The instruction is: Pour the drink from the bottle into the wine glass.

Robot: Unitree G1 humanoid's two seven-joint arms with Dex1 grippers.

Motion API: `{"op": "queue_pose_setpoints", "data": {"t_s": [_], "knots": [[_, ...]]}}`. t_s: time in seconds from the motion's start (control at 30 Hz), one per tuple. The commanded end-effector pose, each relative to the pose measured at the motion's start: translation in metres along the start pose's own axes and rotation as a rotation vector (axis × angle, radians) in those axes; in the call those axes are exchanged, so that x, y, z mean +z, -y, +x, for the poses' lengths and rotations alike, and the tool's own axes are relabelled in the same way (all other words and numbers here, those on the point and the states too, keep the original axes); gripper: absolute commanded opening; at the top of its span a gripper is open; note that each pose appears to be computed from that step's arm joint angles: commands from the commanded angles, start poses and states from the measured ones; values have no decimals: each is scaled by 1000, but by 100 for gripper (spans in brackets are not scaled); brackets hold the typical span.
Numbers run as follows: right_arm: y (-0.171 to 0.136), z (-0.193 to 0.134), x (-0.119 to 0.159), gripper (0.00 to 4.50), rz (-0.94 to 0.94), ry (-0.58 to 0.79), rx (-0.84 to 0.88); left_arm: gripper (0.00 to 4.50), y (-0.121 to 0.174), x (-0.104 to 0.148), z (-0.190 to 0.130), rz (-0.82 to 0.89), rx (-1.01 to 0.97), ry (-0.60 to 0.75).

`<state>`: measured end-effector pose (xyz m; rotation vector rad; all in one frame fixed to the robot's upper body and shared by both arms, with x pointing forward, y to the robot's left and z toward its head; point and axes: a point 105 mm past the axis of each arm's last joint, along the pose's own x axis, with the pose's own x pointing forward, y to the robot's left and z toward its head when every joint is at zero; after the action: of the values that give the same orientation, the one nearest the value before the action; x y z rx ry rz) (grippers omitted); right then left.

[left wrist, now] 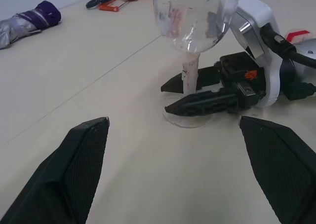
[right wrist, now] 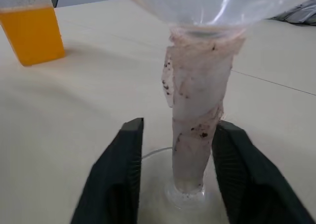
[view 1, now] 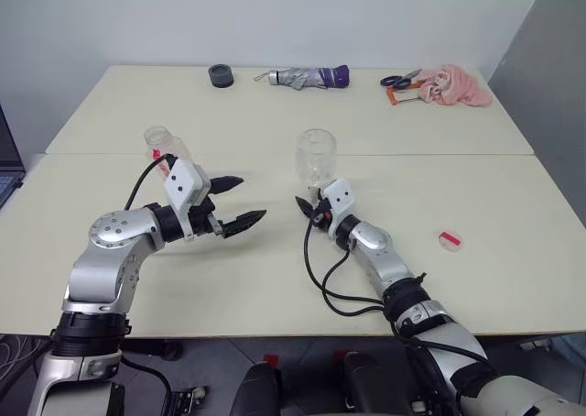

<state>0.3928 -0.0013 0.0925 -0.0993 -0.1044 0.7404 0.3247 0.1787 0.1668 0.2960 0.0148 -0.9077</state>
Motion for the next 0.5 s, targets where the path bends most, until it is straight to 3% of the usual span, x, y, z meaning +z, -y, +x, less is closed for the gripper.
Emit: {"op": "queue_pose_setpoints", "data": {"t_s": [0.03, 0.13, 0.47, 0.5], "knots": [[0, 1, 12, 345, -5, 48, 3, 450, 0, 9, -1, 57, -9, 16], [3, -2, 10, 447, 9, 44, -8, 450, 0, 8, -1, 61, -11, 15], [6, -17, 37, 447, 62, 127, -54, 450, -2, -2, -6, 71, 27, 5], [5, -16, 39, 430, 62, 132, -57, 450, -2, -2, -6, 71, 28, 5]]}}
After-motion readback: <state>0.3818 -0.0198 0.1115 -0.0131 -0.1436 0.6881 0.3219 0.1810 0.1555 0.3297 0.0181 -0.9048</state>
